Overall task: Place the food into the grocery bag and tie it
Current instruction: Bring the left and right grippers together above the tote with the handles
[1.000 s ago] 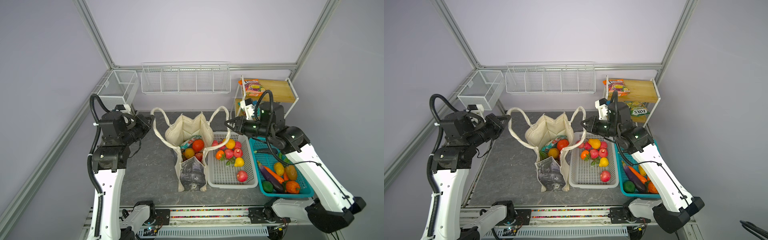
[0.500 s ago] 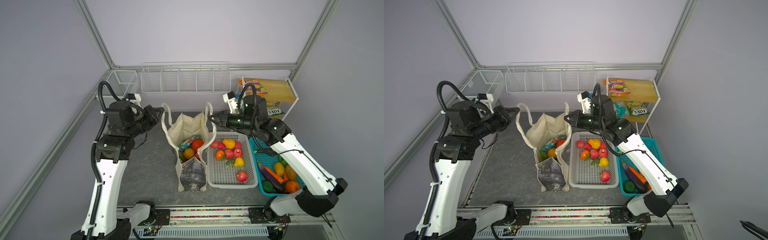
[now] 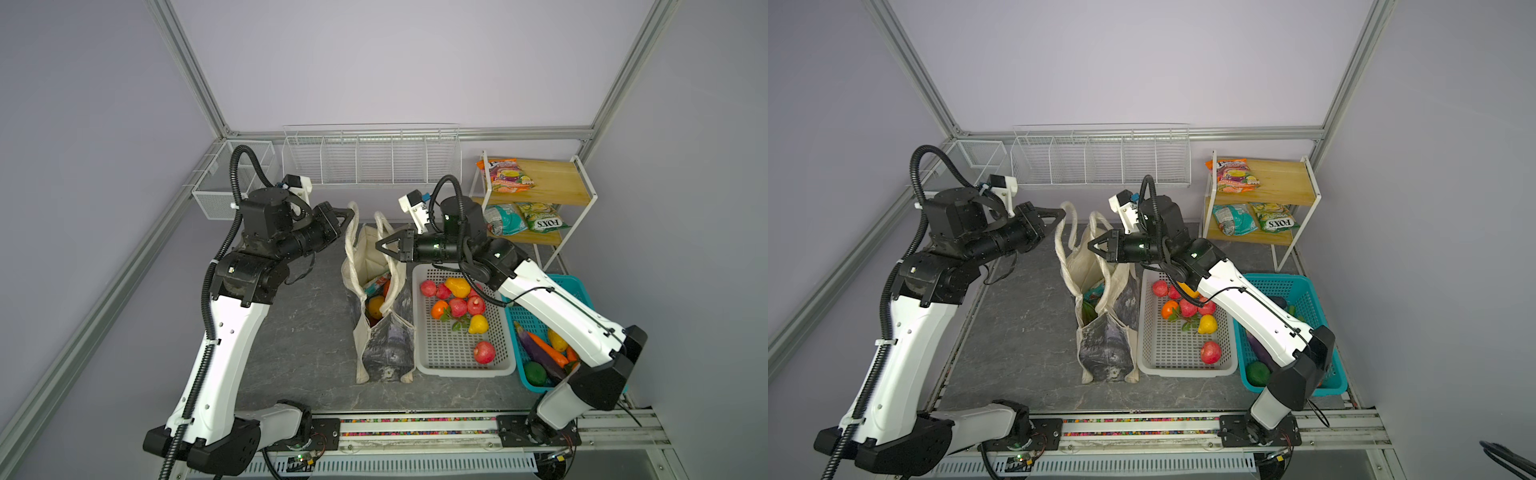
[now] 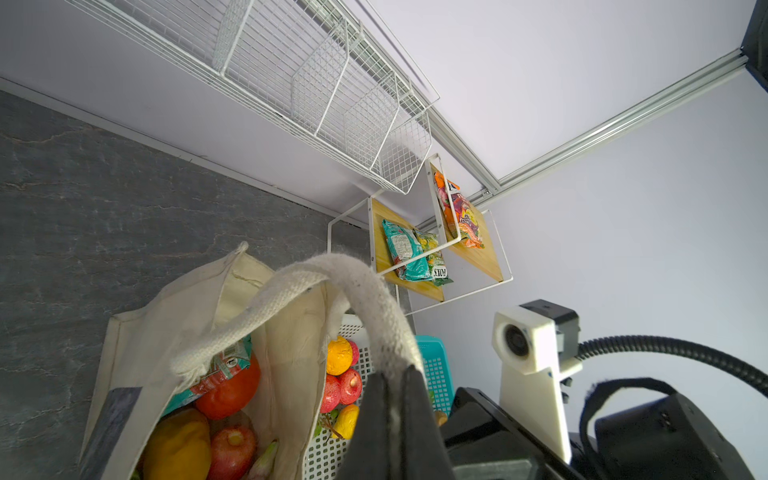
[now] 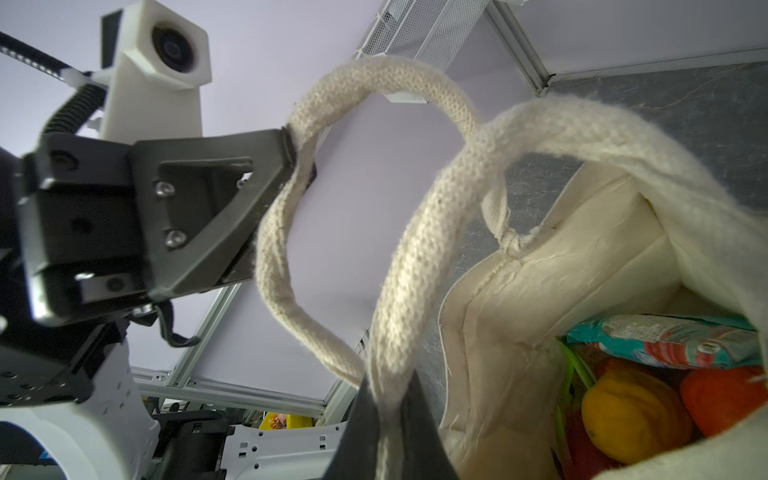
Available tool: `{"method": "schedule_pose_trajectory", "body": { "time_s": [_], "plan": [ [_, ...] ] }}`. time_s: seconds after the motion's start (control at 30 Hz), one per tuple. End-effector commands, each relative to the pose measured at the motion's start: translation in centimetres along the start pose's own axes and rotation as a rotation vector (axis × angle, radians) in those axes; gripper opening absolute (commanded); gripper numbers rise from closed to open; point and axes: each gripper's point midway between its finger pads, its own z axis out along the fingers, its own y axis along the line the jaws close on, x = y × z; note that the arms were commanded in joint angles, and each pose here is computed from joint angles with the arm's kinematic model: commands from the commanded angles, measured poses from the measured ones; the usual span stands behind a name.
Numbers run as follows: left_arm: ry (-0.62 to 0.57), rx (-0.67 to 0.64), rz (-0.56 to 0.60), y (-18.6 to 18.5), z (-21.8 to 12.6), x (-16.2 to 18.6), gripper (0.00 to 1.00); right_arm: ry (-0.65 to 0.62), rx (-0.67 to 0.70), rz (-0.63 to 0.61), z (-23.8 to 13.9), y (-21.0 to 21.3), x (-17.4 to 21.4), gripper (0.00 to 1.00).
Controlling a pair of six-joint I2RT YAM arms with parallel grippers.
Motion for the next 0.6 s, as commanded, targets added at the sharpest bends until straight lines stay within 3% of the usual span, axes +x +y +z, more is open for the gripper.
{"method": "schedule_pose_trajectory", "body": {
  "time_s": [0.0,0.3,0.57],
  "plan": [
    [-0.066,0.060,0.058,-2.4,-0.7,-1.6,0.00,0.015,-0.088,-0.051,1.2,1.8,0.2,0.07],
    [-0.021,0.092,0.073,-3.5,0.5,-0.1,0.00,0.038,-0.105,-0.085,3.6,1.4,0.3,0.07],
    [0.017,0.106,0.069,-3.6,0.5,1.4,0.00,-0.043,-0.157,-0.082,4.1,1.5,-2.4,0.07]
  ]
}}
